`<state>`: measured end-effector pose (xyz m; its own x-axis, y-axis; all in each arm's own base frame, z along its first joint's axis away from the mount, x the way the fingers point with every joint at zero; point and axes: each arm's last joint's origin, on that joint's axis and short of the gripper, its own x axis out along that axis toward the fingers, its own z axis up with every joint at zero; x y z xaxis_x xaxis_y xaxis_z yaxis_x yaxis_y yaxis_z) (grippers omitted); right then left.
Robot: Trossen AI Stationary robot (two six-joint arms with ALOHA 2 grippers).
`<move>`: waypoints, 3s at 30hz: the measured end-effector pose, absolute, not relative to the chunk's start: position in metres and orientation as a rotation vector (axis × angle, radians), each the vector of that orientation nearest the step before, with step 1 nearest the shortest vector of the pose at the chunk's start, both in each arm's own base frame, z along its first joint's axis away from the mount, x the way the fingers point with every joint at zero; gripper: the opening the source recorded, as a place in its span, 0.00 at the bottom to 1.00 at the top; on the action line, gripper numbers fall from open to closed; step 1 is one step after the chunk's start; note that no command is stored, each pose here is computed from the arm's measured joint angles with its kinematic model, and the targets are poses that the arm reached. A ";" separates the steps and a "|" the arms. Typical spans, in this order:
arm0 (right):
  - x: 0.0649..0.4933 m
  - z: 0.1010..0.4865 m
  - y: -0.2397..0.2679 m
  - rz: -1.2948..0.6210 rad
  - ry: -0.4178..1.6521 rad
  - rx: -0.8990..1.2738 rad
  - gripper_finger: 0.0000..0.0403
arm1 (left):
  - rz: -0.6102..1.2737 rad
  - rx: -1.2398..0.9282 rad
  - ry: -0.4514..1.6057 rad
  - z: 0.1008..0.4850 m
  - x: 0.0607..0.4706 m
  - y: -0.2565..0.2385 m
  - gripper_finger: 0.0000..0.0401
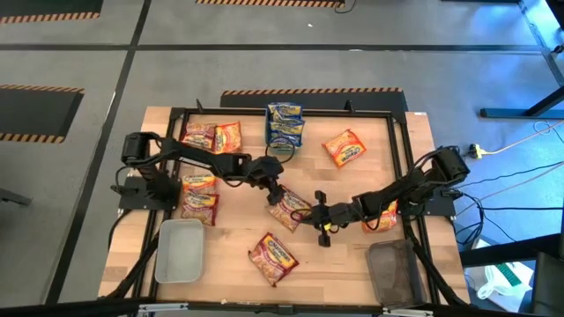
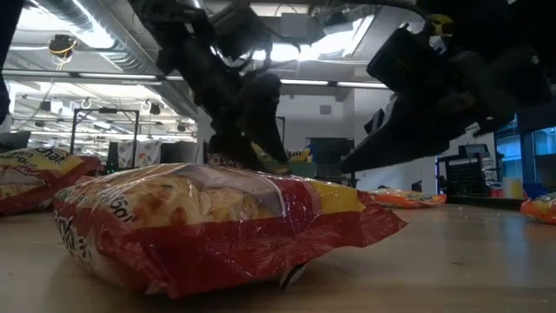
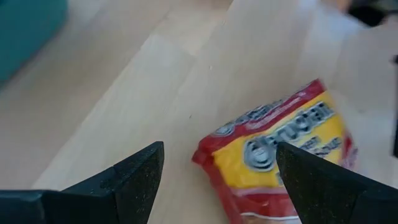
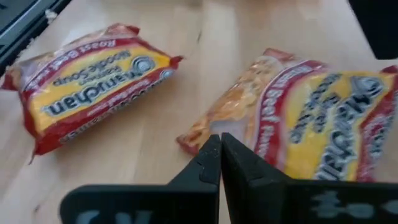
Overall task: Sort Maruchan noodles
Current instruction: Put the red noodle pack into the gray bin
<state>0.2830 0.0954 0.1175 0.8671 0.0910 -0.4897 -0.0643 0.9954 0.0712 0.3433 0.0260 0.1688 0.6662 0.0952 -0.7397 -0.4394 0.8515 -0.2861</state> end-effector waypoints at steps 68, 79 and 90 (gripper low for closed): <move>0.287 0.080 0.095 -0.040 0.559 -0.051 0.00 | -0.122 -0.752 0.846 0.113 0.372 0.042 0.48; 0.297 0.087 0.094 -0.091 0.523 0.033 0.10 | -0.148 -0.652 0.826 0.114 0.373 0.040 0.27; 0.296 0.106 0.096 0.010 0.511 0.095 0.52 | -0.150 -0.539 0.809 0.118 0.375 0.028 0.13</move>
